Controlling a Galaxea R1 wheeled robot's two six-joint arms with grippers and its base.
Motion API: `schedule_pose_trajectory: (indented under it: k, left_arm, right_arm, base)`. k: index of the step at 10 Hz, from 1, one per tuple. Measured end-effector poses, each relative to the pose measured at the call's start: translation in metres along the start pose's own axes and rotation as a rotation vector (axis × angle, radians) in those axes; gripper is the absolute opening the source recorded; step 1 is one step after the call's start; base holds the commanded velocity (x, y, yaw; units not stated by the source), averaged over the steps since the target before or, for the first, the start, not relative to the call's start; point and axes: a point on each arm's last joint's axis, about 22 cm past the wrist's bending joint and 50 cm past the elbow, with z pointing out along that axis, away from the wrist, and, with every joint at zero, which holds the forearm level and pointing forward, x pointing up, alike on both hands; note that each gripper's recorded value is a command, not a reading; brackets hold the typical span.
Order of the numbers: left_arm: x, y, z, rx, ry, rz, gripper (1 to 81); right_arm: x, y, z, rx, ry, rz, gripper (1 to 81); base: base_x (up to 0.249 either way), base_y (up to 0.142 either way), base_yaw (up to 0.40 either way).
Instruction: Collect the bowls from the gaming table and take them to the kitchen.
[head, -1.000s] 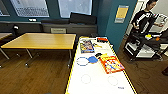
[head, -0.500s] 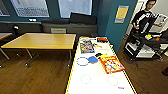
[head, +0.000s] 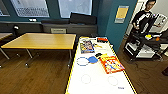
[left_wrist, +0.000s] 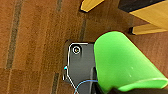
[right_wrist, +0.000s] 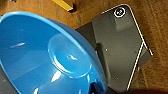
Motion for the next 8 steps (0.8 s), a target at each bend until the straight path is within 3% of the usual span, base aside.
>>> schedule_pose_trajectory:
  k: [2, 4, 6, 7, 8]
  left_arm:
    - [-0.023, -0.007, 0.014, 0.008, -0.076, 0.073, 1.0]
    - [-0.035, -0.013, 0.022, -0.021, -0.150, 0.117, 1.0]
    - [-0.035, -0.024, 0.039, -0.056, -0.172, 0.118, 1.0]
    - [-0.035, -0.032, 0.050, -0.062, -0.171, 0.108, 1.0]
    - [-0.032, -0.042, 0.061, -0.062, -0.149, 0.095, 1.0]
  right_arm:
    - [0.000, 0.000, 0.000, 0.000, -0.001, 0.000, 1.0]
    - [-0.001, 0.000, 0.000, 0.000, -0.002, 0.000, 1.0]
    - [-0.001, 0.000, 0.000, 0.001, -0.001, 0.000, 1.0]
    - [-0.001, 0.000, 0.000, 0.001, -0.001, -0.002, 1.0]
    - [-0.001, -0.001, 0.000, 0.001, -0.001, -0.001, 1.0]
  base:
    - [0.000, 0.000, 0.000]
    - [0.000, 0.000, 0.000]
    - [0.000, 0.000, 0.000]
    - [0.000, 0.000, 0.000]
    - [0.000, 0.000, 0.000]
